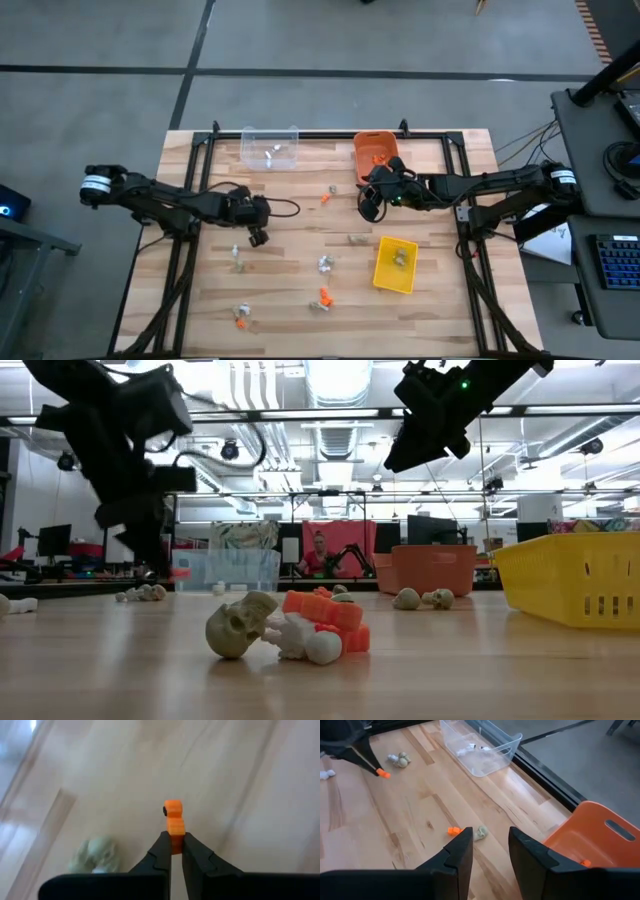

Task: Sort Halloween decoration
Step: Put the orange skeleton toy into the orange bin

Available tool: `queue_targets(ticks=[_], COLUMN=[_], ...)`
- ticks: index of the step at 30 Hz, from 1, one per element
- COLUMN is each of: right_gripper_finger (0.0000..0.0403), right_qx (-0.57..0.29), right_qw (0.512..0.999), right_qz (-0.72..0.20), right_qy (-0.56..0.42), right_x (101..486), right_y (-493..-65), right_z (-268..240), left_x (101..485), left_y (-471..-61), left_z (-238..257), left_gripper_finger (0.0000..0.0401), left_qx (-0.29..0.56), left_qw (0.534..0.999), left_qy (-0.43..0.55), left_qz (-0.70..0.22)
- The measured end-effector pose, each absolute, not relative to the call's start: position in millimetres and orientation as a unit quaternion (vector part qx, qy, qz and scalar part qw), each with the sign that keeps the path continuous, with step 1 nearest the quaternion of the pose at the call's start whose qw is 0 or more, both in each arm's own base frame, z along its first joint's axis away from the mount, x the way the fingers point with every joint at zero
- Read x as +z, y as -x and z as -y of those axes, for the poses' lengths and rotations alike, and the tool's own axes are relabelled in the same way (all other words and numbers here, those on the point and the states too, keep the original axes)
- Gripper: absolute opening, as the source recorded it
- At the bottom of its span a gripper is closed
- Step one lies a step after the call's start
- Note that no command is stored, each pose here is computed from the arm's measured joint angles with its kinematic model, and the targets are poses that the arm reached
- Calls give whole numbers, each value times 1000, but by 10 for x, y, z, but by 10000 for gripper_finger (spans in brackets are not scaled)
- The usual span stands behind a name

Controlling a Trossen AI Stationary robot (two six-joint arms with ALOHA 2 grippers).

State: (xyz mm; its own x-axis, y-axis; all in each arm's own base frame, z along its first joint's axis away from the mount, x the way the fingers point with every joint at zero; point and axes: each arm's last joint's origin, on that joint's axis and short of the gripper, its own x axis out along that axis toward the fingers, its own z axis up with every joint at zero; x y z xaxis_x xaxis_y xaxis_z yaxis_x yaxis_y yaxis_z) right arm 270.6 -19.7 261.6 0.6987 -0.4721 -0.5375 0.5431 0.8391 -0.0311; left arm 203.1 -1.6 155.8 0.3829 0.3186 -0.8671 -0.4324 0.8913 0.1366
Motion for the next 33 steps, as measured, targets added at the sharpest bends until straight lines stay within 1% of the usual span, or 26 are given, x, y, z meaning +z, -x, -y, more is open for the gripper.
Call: queue_targets(ticks=[3, 6, 9, 12, 16, 18, 20, 27, 33], right_gripper_finger=[111, 107, 105, 105, 104, 102, 102, 109, 112], right_qx=[-275, -272, -253, -186, -58, -11, 14, 18, 17], right_qw=[920, 921, 925, 944, 977, 987, 992, 999, 999], right_qz=[-274, -275, -280, -269, -200, -157, -124, -43, 18], right_qy=[-61, -53, -47, -53, -35, -26, -15, 20, 32], right_x=[2616, 2619, 2618, 2616, 2645, 2664, 2663, 2598, 2531], right_y=[-2706, -2709, -2713, -2750, -2822, -2852, -2877, -3107, -3303], right_z=[197, 197, 190, 155, 91, 65, 52, 59, 63], left_x=[1635, 1730, 1814, 1934, 2103, 2164, 2207, 2342, 2386], left_y=[-2115, -2232, -2325, -2422, -2513, -2535, -2549, -2573, -2576], left_z=[57, 94, 126, 143, 176, 188, 192, 194, 194], left_gripper_finger=[1, 0, 0, 0, 0, 0, 0, 0, 0], left_qx=[204, 179, 157, 140, 87, 71, 63, 60, 60], left_qw=[860, 899, 928, 953, 981, 987, 991, 997, 998], left_qy=[48, 43, 29, 20, 17, 16, 14, 5, 4], left_qz=[-466, -397, -338, -266, -172, -141, -119, -49, -27])
